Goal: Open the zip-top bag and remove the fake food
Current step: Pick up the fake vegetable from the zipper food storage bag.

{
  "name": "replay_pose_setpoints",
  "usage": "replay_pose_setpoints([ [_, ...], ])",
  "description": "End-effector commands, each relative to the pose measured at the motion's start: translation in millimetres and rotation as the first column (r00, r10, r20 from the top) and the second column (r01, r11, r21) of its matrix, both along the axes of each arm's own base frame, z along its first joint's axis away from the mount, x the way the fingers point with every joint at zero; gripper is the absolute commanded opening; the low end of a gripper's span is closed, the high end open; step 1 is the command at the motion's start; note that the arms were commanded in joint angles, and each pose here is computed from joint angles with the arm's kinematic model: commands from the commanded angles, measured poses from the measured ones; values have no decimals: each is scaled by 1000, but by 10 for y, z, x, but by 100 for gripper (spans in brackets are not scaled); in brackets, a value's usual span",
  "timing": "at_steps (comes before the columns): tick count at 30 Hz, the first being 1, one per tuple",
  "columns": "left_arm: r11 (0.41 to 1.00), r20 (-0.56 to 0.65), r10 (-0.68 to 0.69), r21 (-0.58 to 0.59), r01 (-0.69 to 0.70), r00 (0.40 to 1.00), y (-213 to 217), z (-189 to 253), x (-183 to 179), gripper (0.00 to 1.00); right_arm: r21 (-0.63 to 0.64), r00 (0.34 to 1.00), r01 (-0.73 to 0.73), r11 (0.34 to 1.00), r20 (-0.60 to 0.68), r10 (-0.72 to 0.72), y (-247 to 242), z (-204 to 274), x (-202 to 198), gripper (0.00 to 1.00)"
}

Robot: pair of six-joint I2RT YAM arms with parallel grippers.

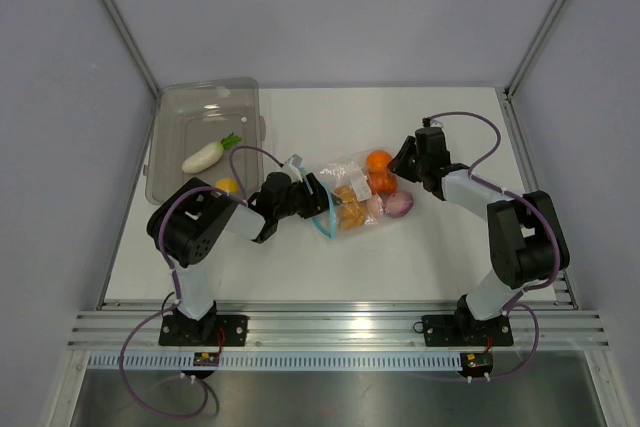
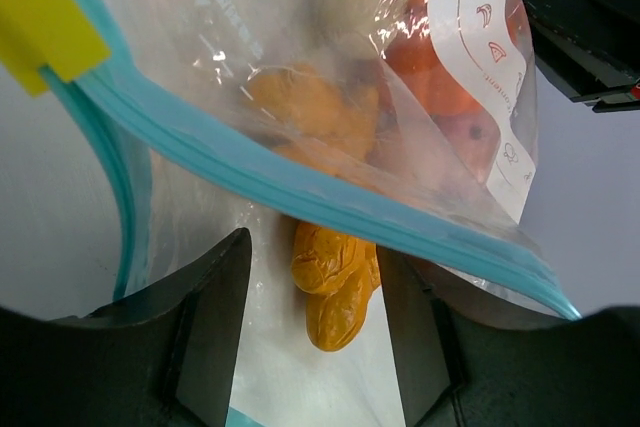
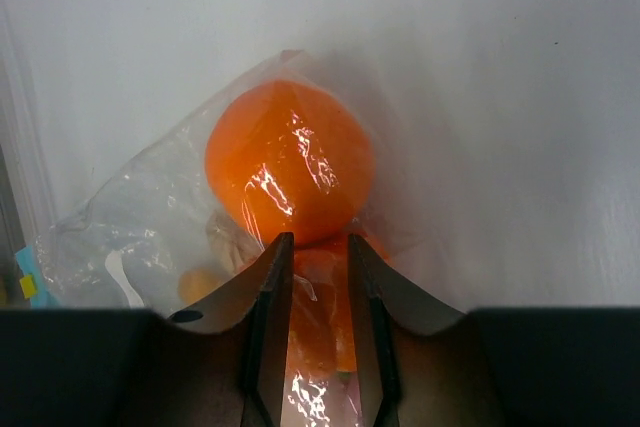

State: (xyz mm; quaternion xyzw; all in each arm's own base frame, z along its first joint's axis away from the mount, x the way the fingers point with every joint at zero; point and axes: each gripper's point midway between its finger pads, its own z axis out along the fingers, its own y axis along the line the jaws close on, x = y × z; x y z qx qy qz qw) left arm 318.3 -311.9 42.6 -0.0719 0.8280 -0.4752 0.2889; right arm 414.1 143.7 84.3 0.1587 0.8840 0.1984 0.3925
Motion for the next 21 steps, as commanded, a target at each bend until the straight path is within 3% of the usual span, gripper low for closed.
replay_pose_setpoints([
  [1,998,84,-43,-41,46,996,-148,202,61,57,71,999,-41,997,24,40,142,76,65,35],
  [17,998,49,-61,36,59,997,-271,-28,76,58,115,997,-81,990,8,81,229,19,-31,32],
  [21,998,52,-49,47,47,997,-276,-34,126,52,127,996,-90,988,10,90,254,19,-35,30],
])
